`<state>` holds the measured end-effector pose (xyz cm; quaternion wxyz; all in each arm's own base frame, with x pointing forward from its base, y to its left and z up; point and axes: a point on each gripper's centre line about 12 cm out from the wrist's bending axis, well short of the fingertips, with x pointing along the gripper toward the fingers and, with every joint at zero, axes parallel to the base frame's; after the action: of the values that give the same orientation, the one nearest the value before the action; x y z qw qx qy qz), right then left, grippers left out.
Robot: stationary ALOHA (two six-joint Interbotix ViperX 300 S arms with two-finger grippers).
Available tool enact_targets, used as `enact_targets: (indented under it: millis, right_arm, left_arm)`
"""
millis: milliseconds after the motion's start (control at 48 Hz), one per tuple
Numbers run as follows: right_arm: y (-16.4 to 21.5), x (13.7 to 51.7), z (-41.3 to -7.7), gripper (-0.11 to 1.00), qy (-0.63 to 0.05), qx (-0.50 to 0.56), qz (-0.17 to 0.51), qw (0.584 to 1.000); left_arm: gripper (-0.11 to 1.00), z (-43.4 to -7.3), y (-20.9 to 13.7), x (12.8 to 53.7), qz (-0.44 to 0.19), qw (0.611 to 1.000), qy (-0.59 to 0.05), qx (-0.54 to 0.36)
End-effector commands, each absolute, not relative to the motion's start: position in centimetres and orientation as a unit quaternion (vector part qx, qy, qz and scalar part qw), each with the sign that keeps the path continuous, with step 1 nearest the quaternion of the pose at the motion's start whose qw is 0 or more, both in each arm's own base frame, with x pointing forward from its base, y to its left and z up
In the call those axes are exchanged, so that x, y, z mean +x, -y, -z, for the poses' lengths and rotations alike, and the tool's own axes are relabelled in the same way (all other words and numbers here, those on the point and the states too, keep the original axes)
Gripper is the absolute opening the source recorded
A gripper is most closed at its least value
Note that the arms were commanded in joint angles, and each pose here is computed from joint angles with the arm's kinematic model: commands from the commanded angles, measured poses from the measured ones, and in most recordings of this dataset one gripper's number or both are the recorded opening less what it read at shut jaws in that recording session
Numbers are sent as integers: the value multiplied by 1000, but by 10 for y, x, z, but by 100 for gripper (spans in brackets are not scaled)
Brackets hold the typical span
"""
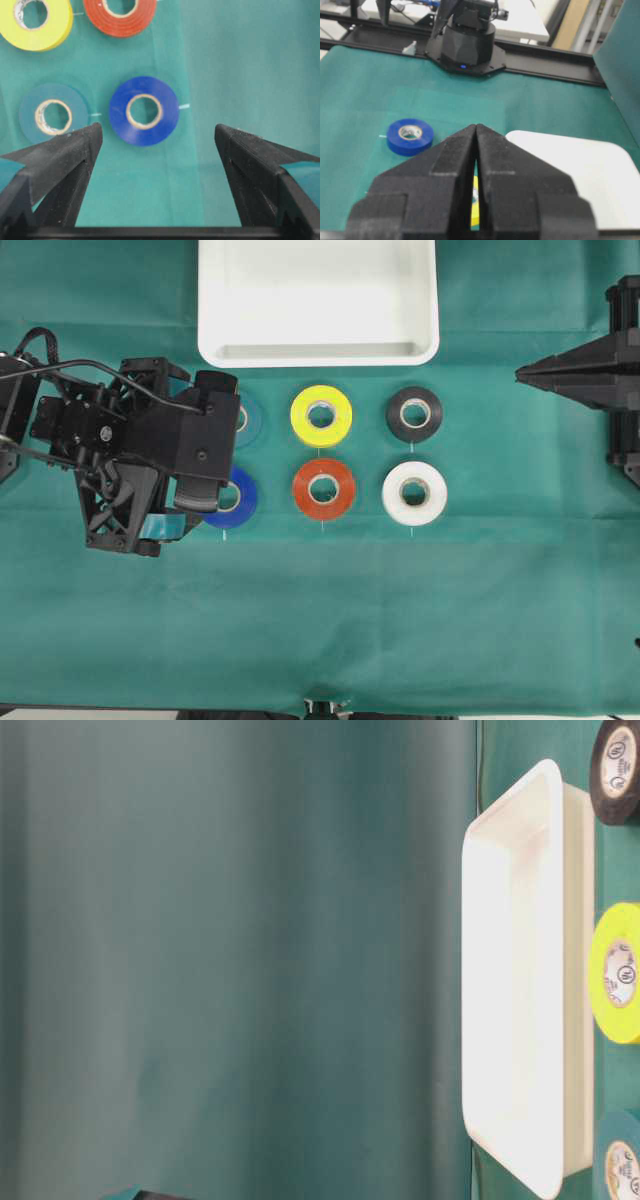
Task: Place the tape from the fixed location into the white case.
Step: 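Move the open left gripper over the blue tape roll, then lower the left gripper with one finger into the blue roll's hole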
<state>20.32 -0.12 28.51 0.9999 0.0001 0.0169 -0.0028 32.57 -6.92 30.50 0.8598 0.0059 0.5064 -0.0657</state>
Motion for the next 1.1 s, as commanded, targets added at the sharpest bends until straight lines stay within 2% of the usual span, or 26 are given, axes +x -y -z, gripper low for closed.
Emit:
enact_targets:
  millis: [0,395,624,853,1082]
  right_arm:
    - [2,206,-294,1,-6,2,4,1000]
    - [2,206,-295,1,-5,2,4,1000]
    - [2,206,-295,1,-5,2,4,1000]
    - [2,206,-293,1,-9,2,4,1000]
    - [2,208,-289,1,-17,2,4,1000]
  left_arm:
    - [99,-314,70,326,69,868,-492,6]
    - [99,-311,70,326,68,867,-494,8]
    - [99,-280,71,331,67,859,-507,9]
    - [99,-254,87,336,85,860,-503,18]
    - [99,-219,92,340,83,845,-528,21]
